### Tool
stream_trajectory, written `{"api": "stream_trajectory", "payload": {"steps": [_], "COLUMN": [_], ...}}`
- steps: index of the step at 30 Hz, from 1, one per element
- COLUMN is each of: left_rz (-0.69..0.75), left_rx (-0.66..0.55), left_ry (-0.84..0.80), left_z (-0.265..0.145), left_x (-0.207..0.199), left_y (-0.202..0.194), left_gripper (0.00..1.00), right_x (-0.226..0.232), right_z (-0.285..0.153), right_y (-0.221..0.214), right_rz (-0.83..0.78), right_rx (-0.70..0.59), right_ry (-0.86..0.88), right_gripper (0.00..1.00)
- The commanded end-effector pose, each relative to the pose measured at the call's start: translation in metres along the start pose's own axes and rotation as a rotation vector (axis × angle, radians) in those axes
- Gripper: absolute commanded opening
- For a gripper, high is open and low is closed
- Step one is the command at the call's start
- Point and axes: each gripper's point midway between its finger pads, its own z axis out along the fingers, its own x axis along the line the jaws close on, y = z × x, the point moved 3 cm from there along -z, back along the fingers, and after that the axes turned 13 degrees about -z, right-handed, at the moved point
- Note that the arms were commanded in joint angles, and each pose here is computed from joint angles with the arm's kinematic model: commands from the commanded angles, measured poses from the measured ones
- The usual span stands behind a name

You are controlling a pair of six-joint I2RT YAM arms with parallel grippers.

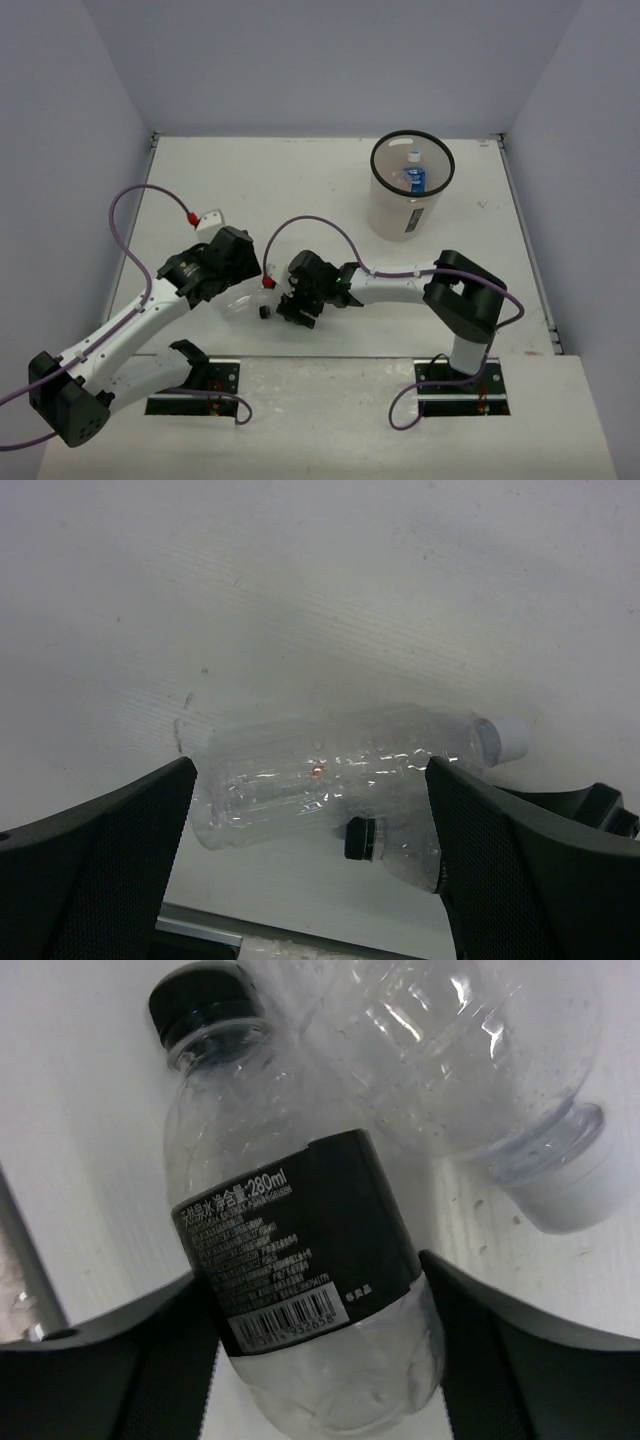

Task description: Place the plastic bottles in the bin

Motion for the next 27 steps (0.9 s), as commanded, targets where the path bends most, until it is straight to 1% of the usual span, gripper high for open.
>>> {"api": "stream_trajectory", "payload": {"steps": [1, 2, 4, 5, 7, 9, 12, 15, 16, 17, 18, 19, 21, 24, 27], "left_rz": [-0.003, 0.001, 0.013, 0.017, 0.025, 0.030, 0.008, -0.071, -0.080, -0.116, -0.130, -0.138, -0.132, -0.117, -0.119], "left_rx": [-0.049, -0.048, -0.046, -0.041, -0.032, -0.031, -0.067, -0.185, -0.190, -0.202, -0.170, -0.168, -0.201, -0.218, -0.245], "left_ry": [-0.003, -0.002, -0.011, -0.025, -0.036, -0.045, -0.036, 0.010, 0.009, -0.001, -0.036, -0.063, -0.095, -0.077, -0.061], "left_z": [0.005, 0.006, 0.007, 0.007, 0.008, 0.010, 0.014, 0.023, 0.024, 0.029, 0.032, 0.035, 0.036, 0.034, 0.029], "left_x": [-0.006, -0.005, -0.006, -0.007, -0.008, -0.009, -0.010, -0.010, -0.011, -0.014, -0.020, -0.024, -0.031, -0.031, -0.029], "left_y": [0.008, 0.008, 0.006, 0.005, 0.003, 0.002, 0.007, 0.030, 0.033, 0.045, 0.051, 0.059, 0.074, 0.080, 0.087], "left_gripper": [1.00, 1.00, 1.00, 1.00, 1.00, 1.00, 1.00, 1.00, 1.00, 1.00, 1.00, 1.00, 1.00, 1.00, 1.00], "right_x": [0.003, 0.002, 0.006, 0.009, 0.013, 0.015, 0.018, 0.016, 0.013, 0.008, 0.002, -0.005, -0.020, -0.059, -0.105], "right_z": [0.001, -0.004, -0.008, -0.016, -0.022, -0.041, -0.060, -0.082, -0.092, -0.109, -0.121, -0.135, -0.174, -0.229, -0.293], "right_y": [-0.005, -0.004, -0.006, -0.001, -0.005, -0.003, -0.004, -0.007, -0.005, 0.003, 0.007, 0.014, 0.034, 0.044, 0.040], "right_rz": [0.010, 0.007, 0.001, -0.010, -0.001, 0.012, 0.058, 0.129, 0.147, 0.169, 0.187, 0.204, 0.249, 0.393, 0.542], "right_rx": [0.020, 0.015, 0.018, -0.004, -0.002, -0.017, -0.042, -0.095, -0.123, -0.179, -0.213, -0.253, -0.370, -0.478, -0.592], "right_ry": [-0.074, -0.099, -0.116, -0.135, -0.152, -0.181, -0.199, -0.268, -0.300, -0.349, -0.394, -0.439, -0.531, -0.711, -0.879], "right_gripper": [0.60, 0.47, 0.34, 0.29, 0.25, 0.21, 0.16, 0.13, 0.11, 0.11, 0.10, 0.10, 0.11, 0.11, 0.12]}}
